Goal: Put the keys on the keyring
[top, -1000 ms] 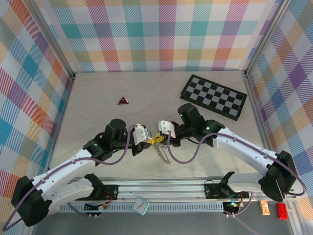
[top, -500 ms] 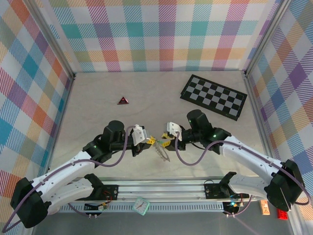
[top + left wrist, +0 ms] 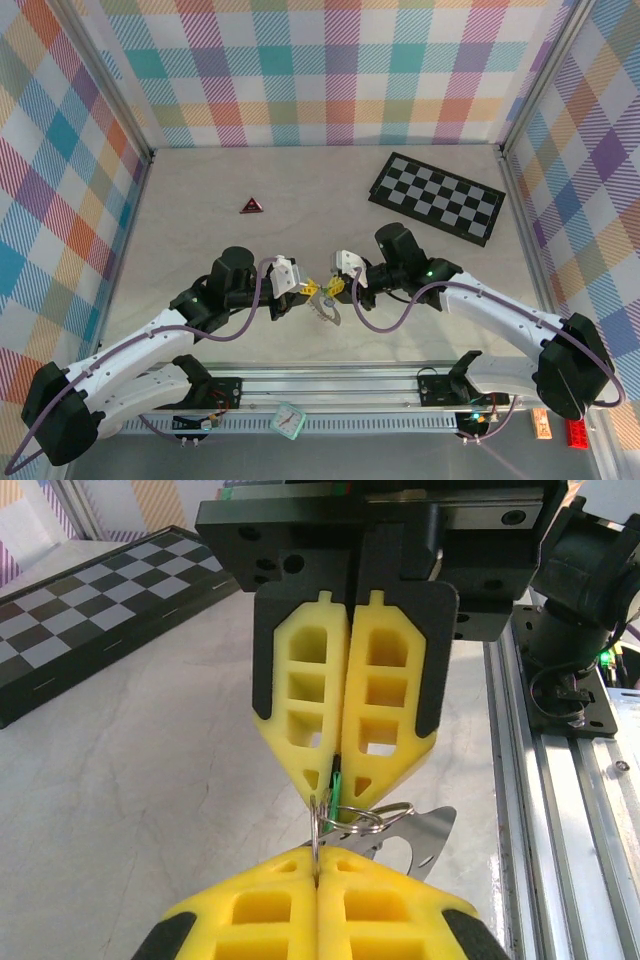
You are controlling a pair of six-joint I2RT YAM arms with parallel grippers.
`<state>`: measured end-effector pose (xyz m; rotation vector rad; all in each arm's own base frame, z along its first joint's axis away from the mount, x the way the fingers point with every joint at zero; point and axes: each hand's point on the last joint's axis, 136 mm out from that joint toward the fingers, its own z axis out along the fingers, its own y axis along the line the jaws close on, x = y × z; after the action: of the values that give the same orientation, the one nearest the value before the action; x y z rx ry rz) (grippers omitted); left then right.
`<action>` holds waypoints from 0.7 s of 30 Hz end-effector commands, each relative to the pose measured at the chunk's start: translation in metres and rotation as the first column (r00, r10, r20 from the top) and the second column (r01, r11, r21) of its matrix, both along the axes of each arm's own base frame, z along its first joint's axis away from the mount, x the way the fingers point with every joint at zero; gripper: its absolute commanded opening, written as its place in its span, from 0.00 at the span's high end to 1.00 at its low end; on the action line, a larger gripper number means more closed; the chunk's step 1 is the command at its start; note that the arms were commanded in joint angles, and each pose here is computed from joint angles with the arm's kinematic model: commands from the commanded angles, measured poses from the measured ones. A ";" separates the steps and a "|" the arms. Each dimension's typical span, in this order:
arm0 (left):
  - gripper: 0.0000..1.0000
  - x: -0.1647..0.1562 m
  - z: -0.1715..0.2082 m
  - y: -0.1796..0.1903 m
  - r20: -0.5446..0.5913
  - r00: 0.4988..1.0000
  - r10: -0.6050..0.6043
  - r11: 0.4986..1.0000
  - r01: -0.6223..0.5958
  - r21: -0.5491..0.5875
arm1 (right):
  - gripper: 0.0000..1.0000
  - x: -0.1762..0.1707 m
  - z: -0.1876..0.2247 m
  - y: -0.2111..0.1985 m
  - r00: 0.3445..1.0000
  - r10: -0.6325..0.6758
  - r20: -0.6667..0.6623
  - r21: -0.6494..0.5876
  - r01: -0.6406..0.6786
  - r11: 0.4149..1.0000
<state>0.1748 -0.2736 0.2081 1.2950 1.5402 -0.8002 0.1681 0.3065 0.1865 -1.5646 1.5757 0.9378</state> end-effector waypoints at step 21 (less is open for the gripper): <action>1.00 -0.004 0.005 -0.011 0.079 0.994 -0.073 0.996 0.077 -0.050 | 0.64 0.004 0.002 -0.008 0.999 -0.045 0.013 -0.053 0.046 0.998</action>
<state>0.1752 -0.2792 0.2050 1.3212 1.4933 -0.8084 0.1737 0.3023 0.1831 -1.5875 1.6385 0.8759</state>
